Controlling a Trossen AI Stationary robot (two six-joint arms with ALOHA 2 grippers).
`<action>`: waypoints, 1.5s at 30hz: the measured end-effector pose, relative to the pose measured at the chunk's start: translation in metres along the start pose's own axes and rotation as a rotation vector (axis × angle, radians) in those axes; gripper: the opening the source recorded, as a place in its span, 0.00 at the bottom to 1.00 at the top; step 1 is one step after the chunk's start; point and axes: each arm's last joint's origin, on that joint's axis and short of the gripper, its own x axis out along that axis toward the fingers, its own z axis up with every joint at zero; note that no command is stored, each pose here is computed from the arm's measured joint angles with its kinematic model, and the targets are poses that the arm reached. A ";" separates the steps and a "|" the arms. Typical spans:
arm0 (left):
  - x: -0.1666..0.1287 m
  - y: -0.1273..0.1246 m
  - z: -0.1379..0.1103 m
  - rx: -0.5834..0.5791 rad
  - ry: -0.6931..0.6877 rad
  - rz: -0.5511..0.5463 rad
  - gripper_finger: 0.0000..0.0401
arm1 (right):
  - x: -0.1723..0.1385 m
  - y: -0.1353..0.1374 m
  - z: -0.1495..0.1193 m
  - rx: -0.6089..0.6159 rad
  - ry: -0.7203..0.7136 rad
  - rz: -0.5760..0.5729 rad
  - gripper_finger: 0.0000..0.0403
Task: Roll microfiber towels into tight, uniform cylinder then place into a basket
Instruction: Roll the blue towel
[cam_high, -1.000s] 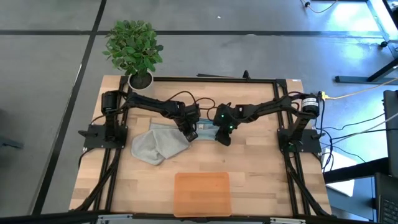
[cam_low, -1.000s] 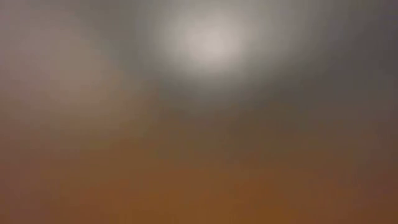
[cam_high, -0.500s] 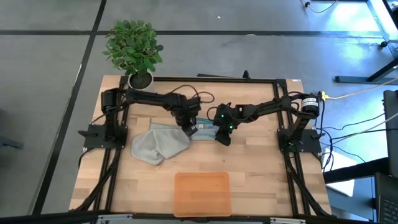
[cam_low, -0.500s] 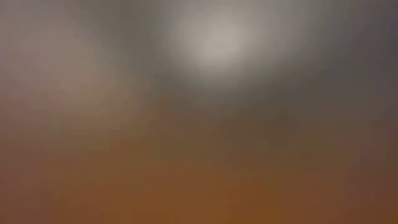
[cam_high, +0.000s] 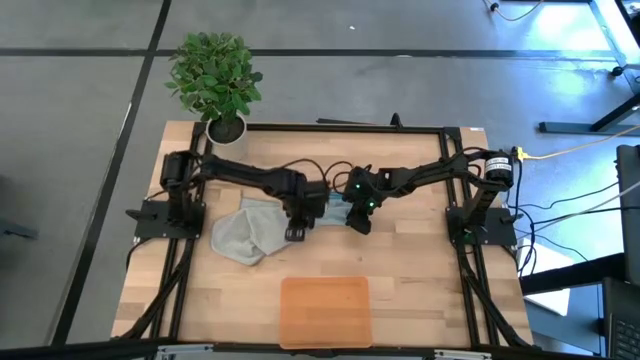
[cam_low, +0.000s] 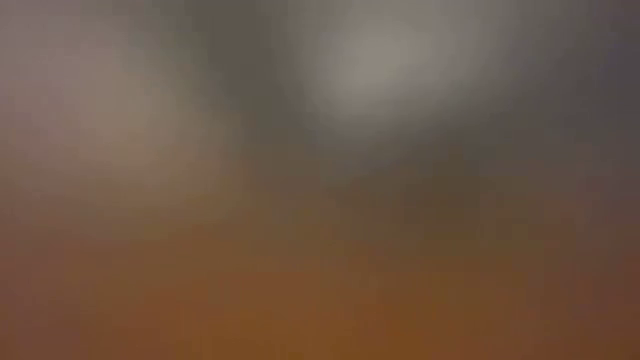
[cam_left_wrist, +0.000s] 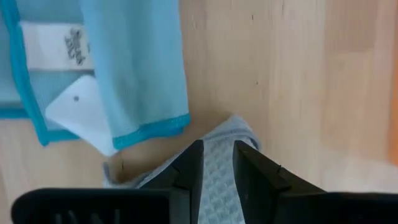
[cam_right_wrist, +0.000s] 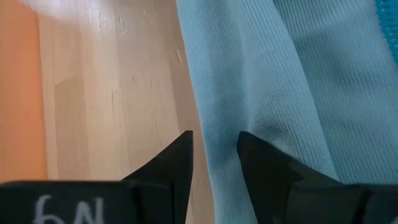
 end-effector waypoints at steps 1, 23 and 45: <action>0.001 -0.003 0.000 0.021 -0.002 0.020 0.19 | 0.000 0.000 0.000 0.000 0.001 0.004 0.33; 0.027 -0.007 0.004 0.061 -0.076 0.248 0.19 | 0.000 0.000 0.001 -0.007 -0.010 0.015 0.33; 0.055 -0.008 0.000 0.039 -0.046 0.248 0.03 | -0.009 0.006 0.003 -0.027 -0.037 0.019 0.33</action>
